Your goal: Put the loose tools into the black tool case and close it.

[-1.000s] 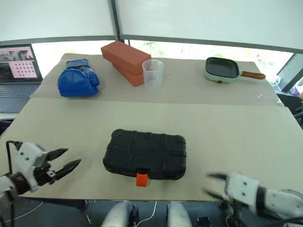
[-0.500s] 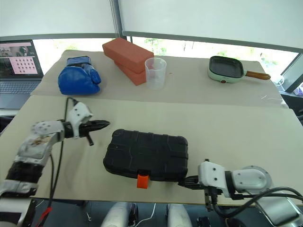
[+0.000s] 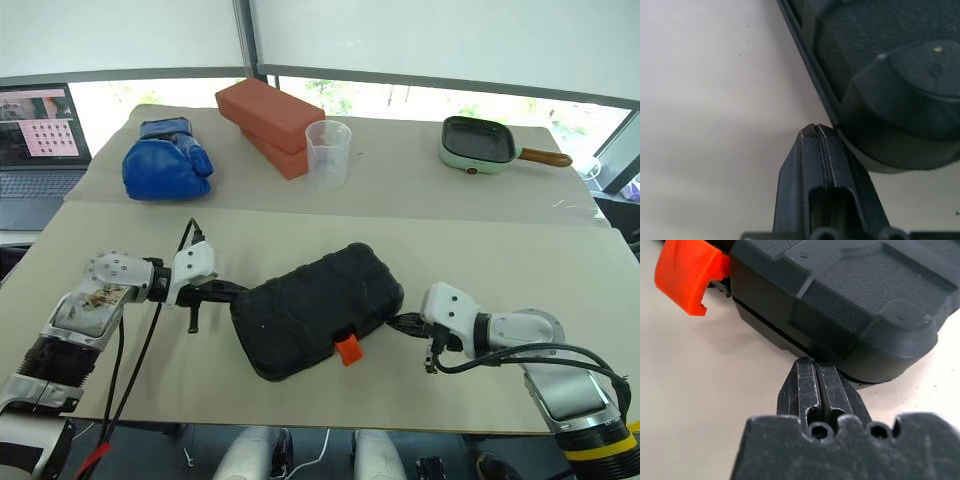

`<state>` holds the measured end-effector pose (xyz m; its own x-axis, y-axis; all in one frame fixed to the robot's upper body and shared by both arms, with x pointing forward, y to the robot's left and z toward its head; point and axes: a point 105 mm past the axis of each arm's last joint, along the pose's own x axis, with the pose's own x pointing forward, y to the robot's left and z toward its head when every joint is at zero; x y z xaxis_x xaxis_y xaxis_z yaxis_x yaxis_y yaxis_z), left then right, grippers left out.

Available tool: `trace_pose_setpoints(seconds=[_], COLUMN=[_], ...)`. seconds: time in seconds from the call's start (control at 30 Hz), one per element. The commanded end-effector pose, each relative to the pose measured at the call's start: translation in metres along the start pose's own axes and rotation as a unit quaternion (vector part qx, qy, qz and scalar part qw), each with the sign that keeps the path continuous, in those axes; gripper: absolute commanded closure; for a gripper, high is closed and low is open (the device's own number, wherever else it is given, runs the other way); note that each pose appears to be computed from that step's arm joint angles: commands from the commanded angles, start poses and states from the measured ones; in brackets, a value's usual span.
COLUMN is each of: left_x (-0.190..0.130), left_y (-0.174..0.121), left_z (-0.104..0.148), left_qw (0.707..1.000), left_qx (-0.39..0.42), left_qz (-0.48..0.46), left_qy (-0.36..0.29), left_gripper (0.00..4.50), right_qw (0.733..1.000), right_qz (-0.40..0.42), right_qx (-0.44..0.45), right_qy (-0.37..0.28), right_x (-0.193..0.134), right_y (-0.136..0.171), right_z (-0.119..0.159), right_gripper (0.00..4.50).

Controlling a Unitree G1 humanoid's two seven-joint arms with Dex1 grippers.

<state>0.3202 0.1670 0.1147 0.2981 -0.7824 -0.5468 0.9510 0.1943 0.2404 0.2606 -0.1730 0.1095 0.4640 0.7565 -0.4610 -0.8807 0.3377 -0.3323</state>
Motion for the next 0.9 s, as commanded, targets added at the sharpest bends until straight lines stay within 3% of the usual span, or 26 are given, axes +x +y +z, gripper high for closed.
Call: trace_pose_setpoints(seconds=[0.03,0.1,0.13,0.23,0.5,0.63,0.9], left_x=[-0.026,-0.030,-0.028,-0.010,0.050,0.058,0.059], left_y=[0.026,0.030,0.026,0.001,-0.029,-0.028,-0.028], left_z=[0.041,0.053,0.073,0.103,0.073,0.060,0.065], left_qw=[0.998,0.998,0.997,0.991,0.977,0.976,0.979], left_qx=[0.023,0.020,0.027,0.075,0.149,0.161,0.149], left_qz=[0.035,0.032,0.006,-0.085,-0.150,-0.145,-0.139], left_qy=[-0.036,-0.050,-0.069,-0.073,-0.002,0.015,-0.001], left_gripper=[4.47,4.47,4.47,4.47,4.47,4.47,4.47], right_qw=[0.999,0.998,0.996,0.990,0.986,0.986,0.988], right_qz=[0.026,0.039,0.065,0.123,0.143,0.145,0.144], right_qx=[-0.005,0.003,0.005,-0.004,-0.025,-0.028,-0.034], right_qy=[-0.038,-0.049,-0.060,-0.069,-0.082,-0.075,-0.050], right_x=[-0.014,-0.016,-0.016,-0.010,0.018,0.029,0.034], right_y=[0.009,0.014,0.023,0.044,0.045,0.045,0.052], right_z=[0.022,0.027,0.033,0.040,0.048,0.044,0.028], right_gripper=[4.50,4.50,4.50,4.50,4.50,4.50,4.50])
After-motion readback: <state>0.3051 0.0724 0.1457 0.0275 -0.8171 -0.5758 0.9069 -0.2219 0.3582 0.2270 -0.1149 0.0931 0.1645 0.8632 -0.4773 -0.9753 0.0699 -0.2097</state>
